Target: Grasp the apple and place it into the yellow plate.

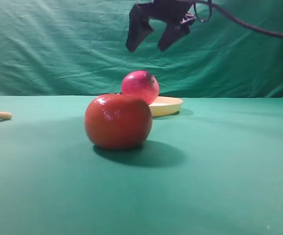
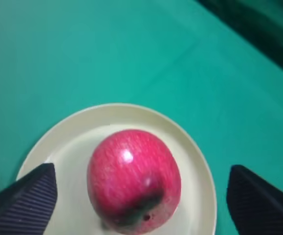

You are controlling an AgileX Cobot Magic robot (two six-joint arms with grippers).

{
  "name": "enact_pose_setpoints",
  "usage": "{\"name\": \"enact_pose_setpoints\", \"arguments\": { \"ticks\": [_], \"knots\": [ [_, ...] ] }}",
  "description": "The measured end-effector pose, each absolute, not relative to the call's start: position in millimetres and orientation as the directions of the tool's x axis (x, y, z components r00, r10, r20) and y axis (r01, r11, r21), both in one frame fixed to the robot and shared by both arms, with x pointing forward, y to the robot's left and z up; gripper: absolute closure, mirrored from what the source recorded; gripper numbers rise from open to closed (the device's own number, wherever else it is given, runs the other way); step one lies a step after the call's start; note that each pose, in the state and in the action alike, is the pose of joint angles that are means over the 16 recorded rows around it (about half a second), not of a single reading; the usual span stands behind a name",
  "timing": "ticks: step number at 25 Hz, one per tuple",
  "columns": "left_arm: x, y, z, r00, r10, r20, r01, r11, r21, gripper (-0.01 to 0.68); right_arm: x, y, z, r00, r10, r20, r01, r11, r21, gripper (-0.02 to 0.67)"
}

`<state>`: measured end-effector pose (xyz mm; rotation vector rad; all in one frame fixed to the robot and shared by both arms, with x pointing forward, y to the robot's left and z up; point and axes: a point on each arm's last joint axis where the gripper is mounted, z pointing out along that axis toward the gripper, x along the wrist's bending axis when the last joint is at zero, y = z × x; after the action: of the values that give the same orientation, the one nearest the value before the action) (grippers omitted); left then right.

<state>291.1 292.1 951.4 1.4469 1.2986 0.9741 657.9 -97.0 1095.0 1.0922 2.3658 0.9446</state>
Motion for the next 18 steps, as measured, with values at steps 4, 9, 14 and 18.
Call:
{"name": "enact_pose_setpoints", "arguments": {
  "ticks": [4, 9, 14, 18],
  "knots": [
    [291, 292, 951, 0.126, 0.992, -0.024, 0.254, -0.009, 0.967, 0.516, 642, -108, 1117, -0.590, 0.807, -0.034, 0.581, 0.454, 0.676, 0.567],
    [291, 292, 951, 0.126, 0.992, -0.024, 0.254, -0.009, 0.967, 0.516, 622, -121, 1141, -0.529, 0.848, -0.019, 0.643, 0.416, 0.643, 0.643],
    [291, 292, 951, 0.126, 0.992, -0.024, 0.254, -0.009, 0.967, 0.516, 600, -133, 1166, -0.479, 0.878, -0.007, 0.674, 0.372, 0.638, 0.649],
    [291, 292, 951, 0.126, 0.992, -0.024, 0.254, -0.009, 0.967, 0.516, 579, -143, 1181, -0.460, 0.888, -0.002, 0.675, 0.351, 0.649, 0.649]
  ]
}}
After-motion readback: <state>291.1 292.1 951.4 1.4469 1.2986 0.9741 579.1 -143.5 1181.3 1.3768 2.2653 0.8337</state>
